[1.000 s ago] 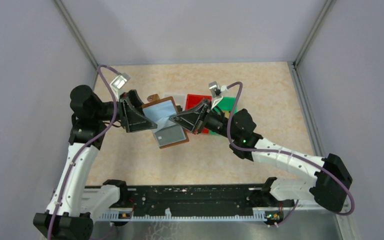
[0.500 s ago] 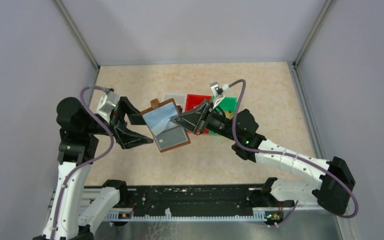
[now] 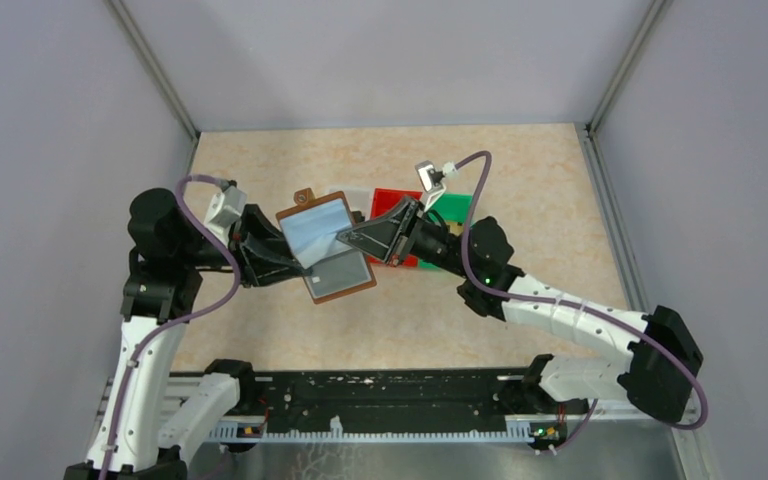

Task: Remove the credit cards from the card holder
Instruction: Open the card holder.

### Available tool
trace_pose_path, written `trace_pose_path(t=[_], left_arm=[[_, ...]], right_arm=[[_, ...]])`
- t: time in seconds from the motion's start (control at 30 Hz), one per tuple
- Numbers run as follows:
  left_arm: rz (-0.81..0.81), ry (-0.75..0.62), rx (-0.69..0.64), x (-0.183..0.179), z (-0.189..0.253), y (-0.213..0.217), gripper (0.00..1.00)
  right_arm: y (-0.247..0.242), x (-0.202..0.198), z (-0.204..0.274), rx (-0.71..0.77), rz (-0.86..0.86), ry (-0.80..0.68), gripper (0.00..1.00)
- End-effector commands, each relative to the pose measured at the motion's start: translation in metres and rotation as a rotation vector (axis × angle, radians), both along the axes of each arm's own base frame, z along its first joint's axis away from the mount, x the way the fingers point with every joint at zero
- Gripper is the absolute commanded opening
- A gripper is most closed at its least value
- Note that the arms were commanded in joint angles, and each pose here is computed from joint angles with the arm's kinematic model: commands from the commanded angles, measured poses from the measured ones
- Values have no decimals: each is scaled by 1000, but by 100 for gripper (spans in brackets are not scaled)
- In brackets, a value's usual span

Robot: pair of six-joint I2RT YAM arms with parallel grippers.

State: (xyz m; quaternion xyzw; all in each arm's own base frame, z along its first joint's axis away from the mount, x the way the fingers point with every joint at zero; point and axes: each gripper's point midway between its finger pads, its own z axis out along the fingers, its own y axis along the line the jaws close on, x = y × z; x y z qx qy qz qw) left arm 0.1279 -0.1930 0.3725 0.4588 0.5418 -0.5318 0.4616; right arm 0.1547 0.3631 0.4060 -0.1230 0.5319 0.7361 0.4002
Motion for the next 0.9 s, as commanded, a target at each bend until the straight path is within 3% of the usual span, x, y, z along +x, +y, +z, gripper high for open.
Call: trace_pose_path(t=[0.0,0.1,0.3,0.37,0.5,0.63,0.87], left_arm=[[43,-34,0,5,0,1,35],[70,-2,-15,10,4,0,24],[74,104,-37,13,4,-2,17],[72,197,-44,12,5,-3,17],[29,303,-66,4,4,-4,27],[21,292,-69,0,9,-3,47],[43,290,-80,6,15,-4,43]], right_arm=[[-6,-10,44,120,31,-62,0],[1,-9,38,91,32,-60,0],[4,-9,30,79,29,-59,0],[4,-8,28,74,24,-59,0],[5,-6,25,68,16,-56,0],[5,-6,25,68,15,-57,0],[3,-8,23,58,17,-60,0]])
